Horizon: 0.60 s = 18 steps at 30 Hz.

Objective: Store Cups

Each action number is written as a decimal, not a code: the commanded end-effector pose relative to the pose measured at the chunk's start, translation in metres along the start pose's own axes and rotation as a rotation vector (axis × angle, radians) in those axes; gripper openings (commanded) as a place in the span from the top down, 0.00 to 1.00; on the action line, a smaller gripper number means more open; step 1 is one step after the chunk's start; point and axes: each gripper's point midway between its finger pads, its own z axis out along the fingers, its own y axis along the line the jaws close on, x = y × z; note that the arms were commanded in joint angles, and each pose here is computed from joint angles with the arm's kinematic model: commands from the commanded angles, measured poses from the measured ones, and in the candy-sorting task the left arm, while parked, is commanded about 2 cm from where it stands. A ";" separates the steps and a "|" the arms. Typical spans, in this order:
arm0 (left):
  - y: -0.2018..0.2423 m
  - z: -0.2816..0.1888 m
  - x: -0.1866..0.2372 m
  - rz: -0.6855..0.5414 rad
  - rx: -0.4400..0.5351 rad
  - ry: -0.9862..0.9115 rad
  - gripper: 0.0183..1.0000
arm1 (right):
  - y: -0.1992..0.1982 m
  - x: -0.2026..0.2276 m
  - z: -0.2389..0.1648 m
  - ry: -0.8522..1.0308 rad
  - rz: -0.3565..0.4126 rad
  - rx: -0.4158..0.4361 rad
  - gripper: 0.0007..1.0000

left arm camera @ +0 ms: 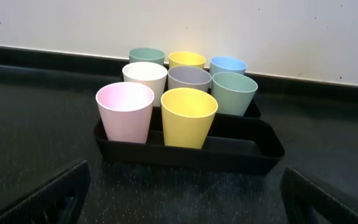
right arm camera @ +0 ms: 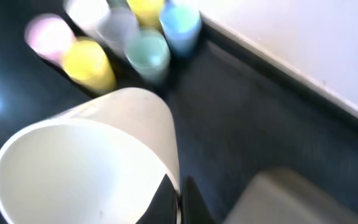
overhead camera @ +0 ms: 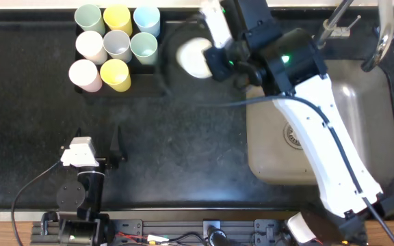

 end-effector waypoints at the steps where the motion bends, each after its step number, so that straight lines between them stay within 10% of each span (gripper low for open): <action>1: -0.001 0.000 -0.001 0.018 0.003 -0.006 0.00 | 0.015 -0.017 0.064 0.064 0.023 -0.021 0.96; 18: -0.001 0.000 -0.001 0.018 0.003 -0.006 0.00 | 0.065 -0.006 0.191 0.173 -0.046 -0.084 0.96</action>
